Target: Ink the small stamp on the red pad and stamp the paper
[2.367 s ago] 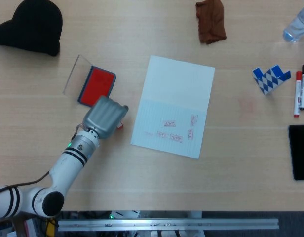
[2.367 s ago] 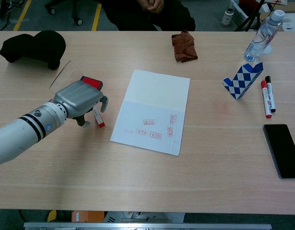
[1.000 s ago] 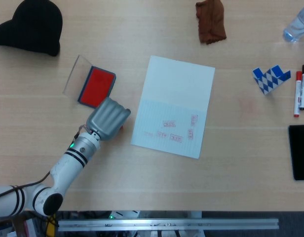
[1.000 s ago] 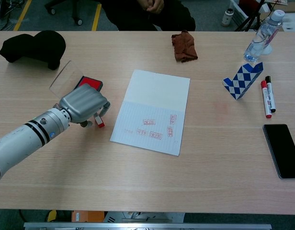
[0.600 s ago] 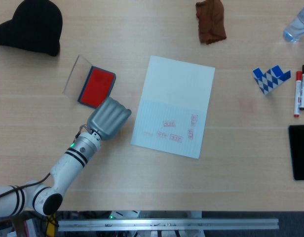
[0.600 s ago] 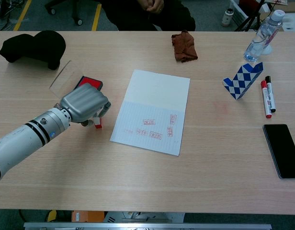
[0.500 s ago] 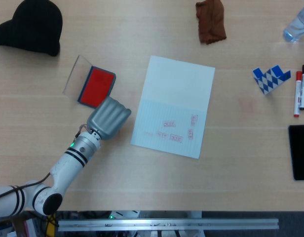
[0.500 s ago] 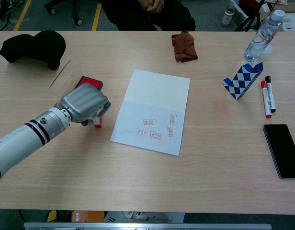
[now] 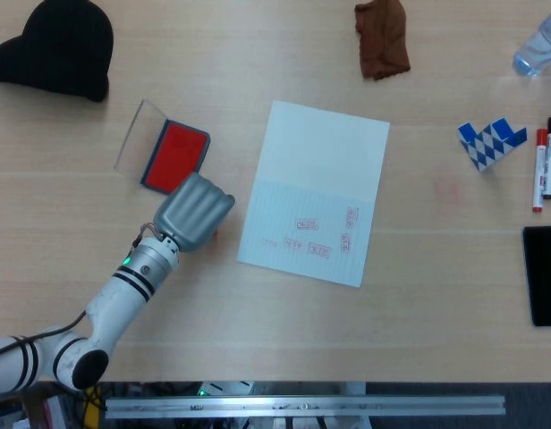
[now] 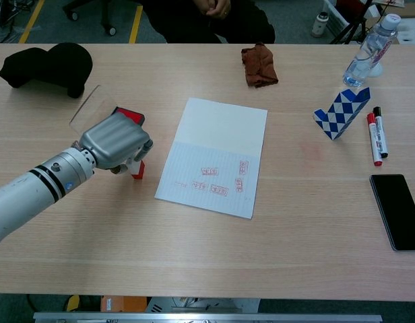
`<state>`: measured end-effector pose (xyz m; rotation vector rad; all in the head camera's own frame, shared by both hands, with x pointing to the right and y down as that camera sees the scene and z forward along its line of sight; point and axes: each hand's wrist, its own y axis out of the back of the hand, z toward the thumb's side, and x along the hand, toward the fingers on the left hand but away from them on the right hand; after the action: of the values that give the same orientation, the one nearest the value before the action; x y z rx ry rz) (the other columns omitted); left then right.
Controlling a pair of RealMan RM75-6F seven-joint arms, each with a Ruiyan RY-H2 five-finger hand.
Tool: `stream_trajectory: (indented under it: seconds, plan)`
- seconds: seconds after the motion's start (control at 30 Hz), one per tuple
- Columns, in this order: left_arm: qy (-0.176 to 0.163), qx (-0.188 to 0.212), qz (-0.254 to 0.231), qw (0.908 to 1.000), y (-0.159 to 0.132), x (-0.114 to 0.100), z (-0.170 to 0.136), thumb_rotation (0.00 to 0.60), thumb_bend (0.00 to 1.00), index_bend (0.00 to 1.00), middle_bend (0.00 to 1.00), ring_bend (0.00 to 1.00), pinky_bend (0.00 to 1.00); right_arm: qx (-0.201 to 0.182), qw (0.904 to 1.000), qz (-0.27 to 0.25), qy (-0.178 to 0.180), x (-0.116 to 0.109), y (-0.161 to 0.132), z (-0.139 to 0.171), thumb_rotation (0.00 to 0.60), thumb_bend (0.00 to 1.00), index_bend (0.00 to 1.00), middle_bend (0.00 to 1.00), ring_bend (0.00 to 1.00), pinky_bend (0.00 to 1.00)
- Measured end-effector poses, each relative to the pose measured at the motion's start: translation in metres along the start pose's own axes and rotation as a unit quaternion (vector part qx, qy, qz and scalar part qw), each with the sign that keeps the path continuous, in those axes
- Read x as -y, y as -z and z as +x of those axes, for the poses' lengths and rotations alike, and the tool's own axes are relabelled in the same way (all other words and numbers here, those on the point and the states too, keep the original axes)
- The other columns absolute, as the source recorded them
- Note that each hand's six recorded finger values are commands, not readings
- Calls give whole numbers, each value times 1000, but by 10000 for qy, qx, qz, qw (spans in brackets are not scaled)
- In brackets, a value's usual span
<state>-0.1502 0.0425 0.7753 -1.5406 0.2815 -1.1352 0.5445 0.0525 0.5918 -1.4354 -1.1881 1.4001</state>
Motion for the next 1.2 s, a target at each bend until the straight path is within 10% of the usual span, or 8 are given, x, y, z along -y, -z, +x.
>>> stream_trajectory:
  seconds: [1.2]
  plan:
    - [-246,125,-1,9996,-5,2,5,600,184,641,985,996,1000,-14,10000,51,-31,-1,0,2,600,261,223,311,314,391]
